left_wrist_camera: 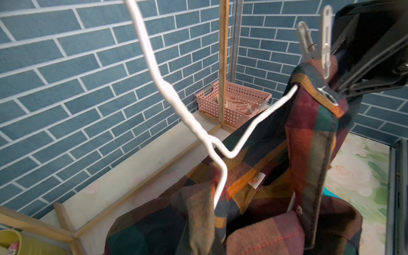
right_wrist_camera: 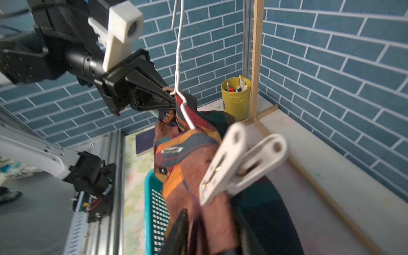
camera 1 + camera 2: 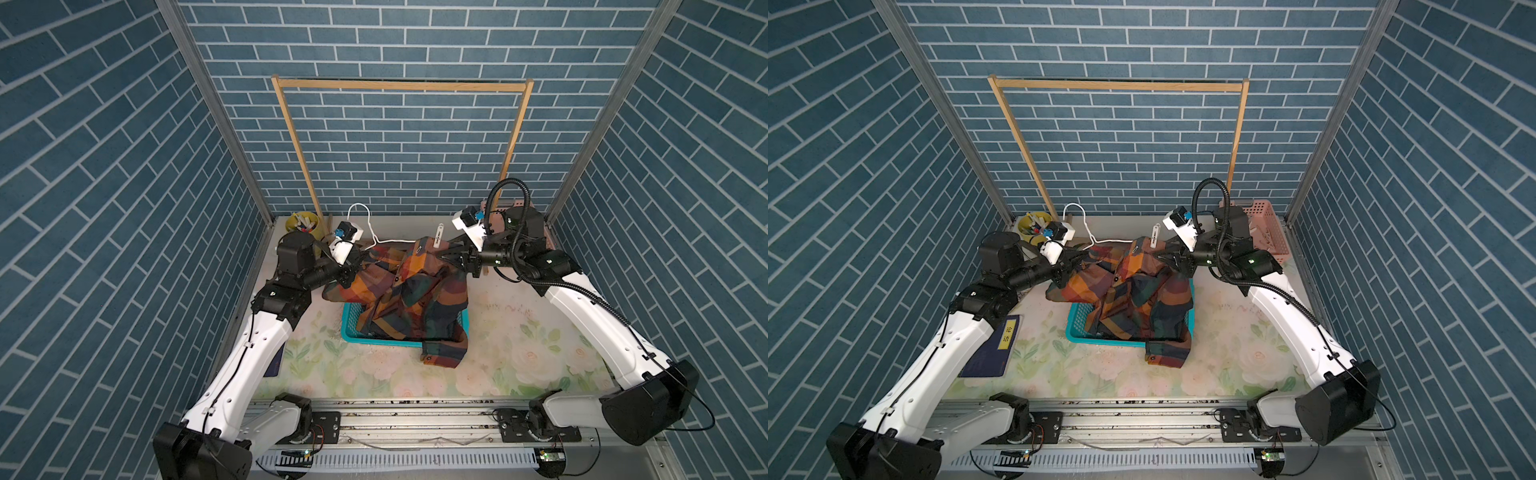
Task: Remove the clothespins securing long-sleeve shirts to the hanger
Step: Place the long-sleeve shirt at the bin.
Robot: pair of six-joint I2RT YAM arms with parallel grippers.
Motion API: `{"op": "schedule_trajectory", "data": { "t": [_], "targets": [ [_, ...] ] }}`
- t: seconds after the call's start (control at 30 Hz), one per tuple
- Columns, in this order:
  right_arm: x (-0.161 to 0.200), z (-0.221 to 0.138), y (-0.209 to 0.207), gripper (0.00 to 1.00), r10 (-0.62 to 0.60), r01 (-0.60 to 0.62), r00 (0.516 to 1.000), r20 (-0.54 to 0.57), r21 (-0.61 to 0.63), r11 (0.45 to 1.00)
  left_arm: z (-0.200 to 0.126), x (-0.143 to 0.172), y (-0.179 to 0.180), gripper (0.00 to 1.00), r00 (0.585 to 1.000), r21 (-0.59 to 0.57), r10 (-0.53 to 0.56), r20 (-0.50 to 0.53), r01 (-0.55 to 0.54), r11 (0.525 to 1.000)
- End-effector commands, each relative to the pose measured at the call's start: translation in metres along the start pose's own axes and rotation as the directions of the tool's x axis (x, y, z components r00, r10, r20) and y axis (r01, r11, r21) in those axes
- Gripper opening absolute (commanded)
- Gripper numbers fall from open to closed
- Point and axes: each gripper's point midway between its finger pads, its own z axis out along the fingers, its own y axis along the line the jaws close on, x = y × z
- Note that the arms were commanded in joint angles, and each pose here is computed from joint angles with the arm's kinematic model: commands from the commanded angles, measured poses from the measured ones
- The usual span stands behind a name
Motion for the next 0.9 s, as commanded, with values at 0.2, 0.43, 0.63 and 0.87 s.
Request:
{"op": "schedule_trajectory", "data": {
  "t": [0.2, 0.43, 0.63, 0.87],
  "targets": [
    [0.001, -0.018, -0.004, 0.7, -0.143, 0.149, 0.988, -0.064, 0.105, 0.983, 0.0, -0.029, -0.002, 0.0, 0.956, -0.114, 0.256, 0.141, -0.241, 0.964],
    [0.003, -0.035, -0.01, 0.71, -0.286, 0.303, 0.952, -0.111, 0.208, 0.93, 0.017, -0.012, -0.024, 0.0, 0.855, -0.147, 0.516, 0.05, -0.505, 0.85],
    [0.015, -0.045, -0.001, 0.71, -0.303, 0.336, 0.934, -0.187, 0.179, 0.925, 0.018, -0.018, -0.012, 0.0, 0.826, -0.272, 0.563, 0.03, -0.535, 0.8],
    [0.041, -0.046, 0.008, 0.71, -0.301, 0.339, 0.91, -0.283, 0.094, 0.936, 0.019, -0.02, -0.015, 0.0, 0.774, -0.286, 0.631, 0.047, -0.595, 0.751]
  ]
}}
